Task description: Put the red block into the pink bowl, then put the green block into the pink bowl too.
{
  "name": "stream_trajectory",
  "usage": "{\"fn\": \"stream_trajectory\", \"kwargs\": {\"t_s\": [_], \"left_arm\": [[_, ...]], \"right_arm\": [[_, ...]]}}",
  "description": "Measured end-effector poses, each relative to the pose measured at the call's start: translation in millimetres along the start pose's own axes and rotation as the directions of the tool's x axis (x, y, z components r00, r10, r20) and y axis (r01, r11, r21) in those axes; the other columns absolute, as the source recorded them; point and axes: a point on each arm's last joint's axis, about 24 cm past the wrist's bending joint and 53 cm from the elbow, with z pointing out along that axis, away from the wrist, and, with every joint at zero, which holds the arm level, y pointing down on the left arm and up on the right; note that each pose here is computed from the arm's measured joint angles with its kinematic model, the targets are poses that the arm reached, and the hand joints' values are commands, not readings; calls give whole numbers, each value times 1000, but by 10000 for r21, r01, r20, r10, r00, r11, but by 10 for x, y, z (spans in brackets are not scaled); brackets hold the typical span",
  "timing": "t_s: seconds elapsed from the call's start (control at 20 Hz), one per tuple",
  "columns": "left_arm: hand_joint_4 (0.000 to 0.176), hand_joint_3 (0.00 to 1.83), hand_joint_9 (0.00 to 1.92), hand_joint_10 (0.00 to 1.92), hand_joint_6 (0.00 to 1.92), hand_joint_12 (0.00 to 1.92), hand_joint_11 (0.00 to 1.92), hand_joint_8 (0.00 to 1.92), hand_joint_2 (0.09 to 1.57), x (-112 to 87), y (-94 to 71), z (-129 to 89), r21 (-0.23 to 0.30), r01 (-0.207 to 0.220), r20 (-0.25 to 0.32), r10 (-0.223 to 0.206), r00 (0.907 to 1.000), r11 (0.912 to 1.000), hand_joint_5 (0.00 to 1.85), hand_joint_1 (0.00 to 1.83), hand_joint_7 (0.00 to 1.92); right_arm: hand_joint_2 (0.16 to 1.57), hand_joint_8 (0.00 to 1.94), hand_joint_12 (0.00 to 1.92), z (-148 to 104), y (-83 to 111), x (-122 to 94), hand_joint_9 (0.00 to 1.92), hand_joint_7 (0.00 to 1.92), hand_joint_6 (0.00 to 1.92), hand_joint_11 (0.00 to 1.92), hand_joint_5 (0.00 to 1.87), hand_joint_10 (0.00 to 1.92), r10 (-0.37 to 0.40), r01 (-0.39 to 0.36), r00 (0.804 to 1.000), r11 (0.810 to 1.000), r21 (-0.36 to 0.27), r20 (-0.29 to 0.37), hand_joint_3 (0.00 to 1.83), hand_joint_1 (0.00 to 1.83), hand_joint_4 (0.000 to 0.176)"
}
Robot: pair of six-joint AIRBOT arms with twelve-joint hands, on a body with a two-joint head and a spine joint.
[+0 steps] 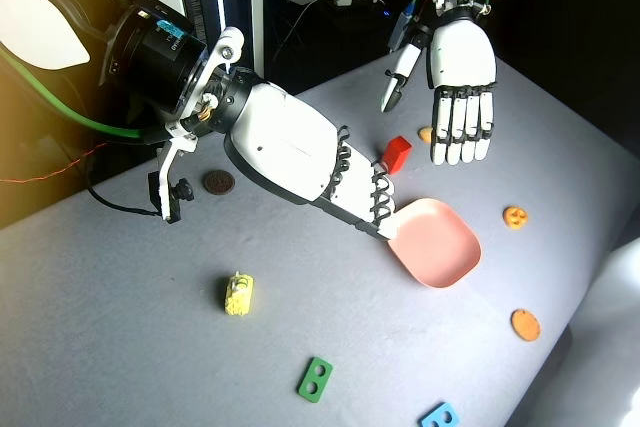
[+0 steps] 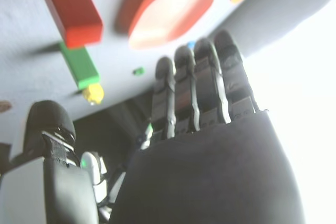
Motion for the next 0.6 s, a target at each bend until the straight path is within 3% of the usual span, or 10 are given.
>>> {"fn": "stream_trajectory", "kwargs": {"t_s": [0.15,0.3,0.4,0.6], "left_arm": [[0,0,157,8,6,313,0,6,1060,125,12,18,-38,147,-135,-148,9998,9999,197,812,210],[0,1,74,0,2,186,0,1,1080,200,67,48,-199,337,-197,-341,9992,9992,107,786,110],[0,0,130,12,13,396,0,7,992,186,77,74,-224,321,-75,-322,9995,9992,176,953,170],[0,0,136,4,1,420,0,1,980,195,84,100,-267,416,-41,-417,9991,9988,175,995,172]], "right_arm": [[1145,6,14,7,11,5,39,78,8,27,74,8,-30,30,10000,10000,-29,-9,0,100,0],[1144,5,9,7,11,5,15,56,7,7,68,4,-30,30,10000,10000,-26,-12,0,118,0],[1145,1,0,7,11,5,0,27,1,0,34,0,-34,34,10000,10000,-29,-9,0,130,0],[1125,2,10,7,11,4,5,45,4,12,57,1,-53,53,10000,10000,-28,-8,0,211,0]]}}
